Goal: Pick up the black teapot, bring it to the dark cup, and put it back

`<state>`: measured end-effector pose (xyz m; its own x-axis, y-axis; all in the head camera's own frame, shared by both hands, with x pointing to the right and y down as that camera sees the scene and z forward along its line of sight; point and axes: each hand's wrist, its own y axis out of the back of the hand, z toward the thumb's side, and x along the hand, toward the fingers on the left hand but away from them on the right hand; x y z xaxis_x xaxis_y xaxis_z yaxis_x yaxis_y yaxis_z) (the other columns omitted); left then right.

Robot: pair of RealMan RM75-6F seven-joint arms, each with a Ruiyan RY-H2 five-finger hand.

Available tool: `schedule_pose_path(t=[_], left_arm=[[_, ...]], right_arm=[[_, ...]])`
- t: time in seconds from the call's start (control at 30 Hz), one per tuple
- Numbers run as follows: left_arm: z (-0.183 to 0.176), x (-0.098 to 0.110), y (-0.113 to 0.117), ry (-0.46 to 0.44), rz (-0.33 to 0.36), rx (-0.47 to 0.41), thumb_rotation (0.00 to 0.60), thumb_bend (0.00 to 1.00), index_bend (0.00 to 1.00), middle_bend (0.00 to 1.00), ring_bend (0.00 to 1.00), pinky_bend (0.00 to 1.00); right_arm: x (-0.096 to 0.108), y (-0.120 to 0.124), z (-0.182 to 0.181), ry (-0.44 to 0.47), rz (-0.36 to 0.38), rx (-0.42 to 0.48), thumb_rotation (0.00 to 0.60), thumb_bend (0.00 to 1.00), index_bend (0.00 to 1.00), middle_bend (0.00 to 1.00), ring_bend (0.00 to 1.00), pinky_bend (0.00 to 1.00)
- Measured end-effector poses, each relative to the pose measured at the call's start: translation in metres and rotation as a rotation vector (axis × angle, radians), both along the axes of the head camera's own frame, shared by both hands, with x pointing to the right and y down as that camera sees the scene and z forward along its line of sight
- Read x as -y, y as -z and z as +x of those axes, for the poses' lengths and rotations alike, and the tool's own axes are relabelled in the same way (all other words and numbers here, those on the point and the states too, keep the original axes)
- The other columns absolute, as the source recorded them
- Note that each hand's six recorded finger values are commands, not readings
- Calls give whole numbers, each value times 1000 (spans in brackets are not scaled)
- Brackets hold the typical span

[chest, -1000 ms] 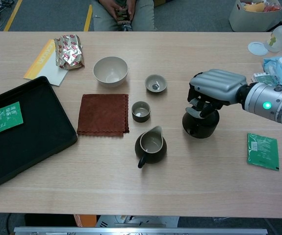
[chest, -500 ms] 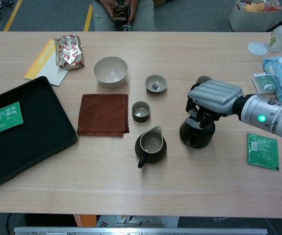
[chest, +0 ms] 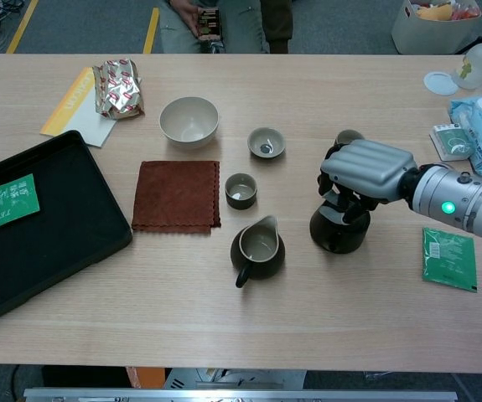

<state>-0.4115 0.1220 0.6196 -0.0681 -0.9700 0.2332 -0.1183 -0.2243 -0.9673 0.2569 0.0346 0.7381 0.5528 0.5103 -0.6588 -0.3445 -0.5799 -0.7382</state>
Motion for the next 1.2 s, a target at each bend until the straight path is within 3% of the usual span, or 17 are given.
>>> schedule_pose_path(t=[0.27,0.6,0.77,0.83,0.97,1.2], left_arm=[[0,0,0,-1,0,-1,600,432,146,240,190,171],[1,1,0,-5,4,0,600,432,146,241,190,171],[1,2,2,-6,8,2,600,432,146,240,189,171],[1,3,3,-7,11,3,600,432,146,240,189,171],[0,4,5,-7,19,4,600,432,146,241,190,170],[4,9,6,-23,34,4,600,432,146,241,189,171]], right_arm=[[-2,4,-2,23,27,4,393,440,385,330,263,142],[2,13,-1,21,69,28,366,405,247,209,156,120],[8,23,-1,5,113,58,367,394,239,202,148,118],[10,28,1,-10,131,70,406,395,239,205,148,118],[19,43,14,-64,194,86,587,395,246,274,178,119],[31,74,62,-231,323,79,600,395,385,382,315,174]])
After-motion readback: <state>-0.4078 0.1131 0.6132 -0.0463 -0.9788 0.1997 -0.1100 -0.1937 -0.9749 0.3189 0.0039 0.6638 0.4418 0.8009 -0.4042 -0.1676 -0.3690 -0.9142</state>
